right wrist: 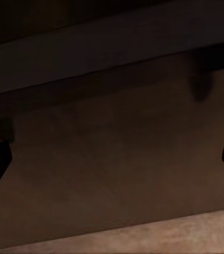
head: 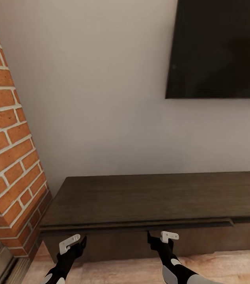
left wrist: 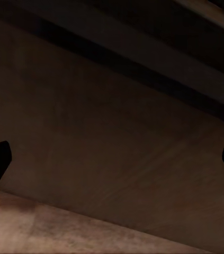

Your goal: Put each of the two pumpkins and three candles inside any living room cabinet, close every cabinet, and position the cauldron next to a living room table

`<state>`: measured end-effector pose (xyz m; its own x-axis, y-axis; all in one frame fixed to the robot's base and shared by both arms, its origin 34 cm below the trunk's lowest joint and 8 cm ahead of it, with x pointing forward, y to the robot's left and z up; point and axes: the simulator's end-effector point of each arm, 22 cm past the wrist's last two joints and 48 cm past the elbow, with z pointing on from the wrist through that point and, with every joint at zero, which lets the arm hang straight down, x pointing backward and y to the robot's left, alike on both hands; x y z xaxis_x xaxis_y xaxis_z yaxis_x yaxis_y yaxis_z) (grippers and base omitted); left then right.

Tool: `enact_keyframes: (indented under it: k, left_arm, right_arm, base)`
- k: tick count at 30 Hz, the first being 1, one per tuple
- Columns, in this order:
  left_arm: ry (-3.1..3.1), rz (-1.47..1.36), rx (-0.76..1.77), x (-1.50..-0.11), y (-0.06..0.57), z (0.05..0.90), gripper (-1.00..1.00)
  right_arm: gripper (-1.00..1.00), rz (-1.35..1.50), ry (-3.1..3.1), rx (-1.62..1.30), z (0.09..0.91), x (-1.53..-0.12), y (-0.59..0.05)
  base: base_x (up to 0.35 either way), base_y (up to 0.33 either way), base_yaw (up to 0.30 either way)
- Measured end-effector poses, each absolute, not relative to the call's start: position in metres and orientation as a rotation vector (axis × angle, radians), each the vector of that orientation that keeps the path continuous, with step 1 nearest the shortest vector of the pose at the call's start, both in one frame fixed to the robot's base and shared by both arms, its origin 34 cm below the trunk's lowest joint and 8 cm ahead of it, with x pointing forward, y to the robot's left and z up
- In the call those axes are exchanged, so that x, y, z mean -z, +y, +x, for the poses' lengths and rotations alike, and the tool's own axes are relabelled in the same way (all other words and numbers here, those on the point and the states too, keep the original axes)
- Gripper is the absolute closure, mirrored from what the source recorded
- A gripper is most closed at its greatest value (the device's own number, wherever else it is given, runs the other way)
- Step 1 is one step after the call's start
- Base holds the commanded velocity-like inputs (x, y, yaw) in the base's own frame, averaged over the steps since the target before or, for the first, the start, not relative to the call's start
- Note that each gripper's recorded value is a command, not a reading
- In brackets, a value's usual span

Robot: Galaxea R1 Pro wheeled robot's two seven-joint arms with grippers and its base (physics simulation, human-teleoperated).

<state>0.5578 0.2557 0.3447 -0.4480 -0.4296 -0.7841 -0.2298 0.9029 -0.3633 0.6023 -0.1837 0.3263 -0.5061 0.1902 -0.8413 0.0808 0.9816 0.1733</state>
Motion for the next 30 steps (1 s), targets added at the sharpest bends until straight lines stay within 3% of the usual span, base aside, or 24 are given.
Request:
enact_keyframes:
  k: [8, 18, 30]
  left_arm:
    - [2.053, -0.475, 0.248, -0.345, 0.256, 0.558, -1.00]
    - [2.054, -0.475, 0.248, -0.344, 0.256, 0.558, -1.00]
    - [2.352, -0.447, 0.354, -0.313, 0.236, 0.531, -1.00]
  right_arm:
    - [-1.00, 0.191, 2.103, -0.136, 0.602, -0.326, -0.184]
    - [-1.00, 0.190, 2.103, -0.136, 0.603, -0.326, -0.184]
    - [-1.00, 0.176, 2.228, -0.181, 0.589, -0.306, -0.171]
  base:
    - [0.028, 0.004, 0.000]
    - [-0.205, 0.000, 0.000]
    - [-0.020, 0.000, 0.000]
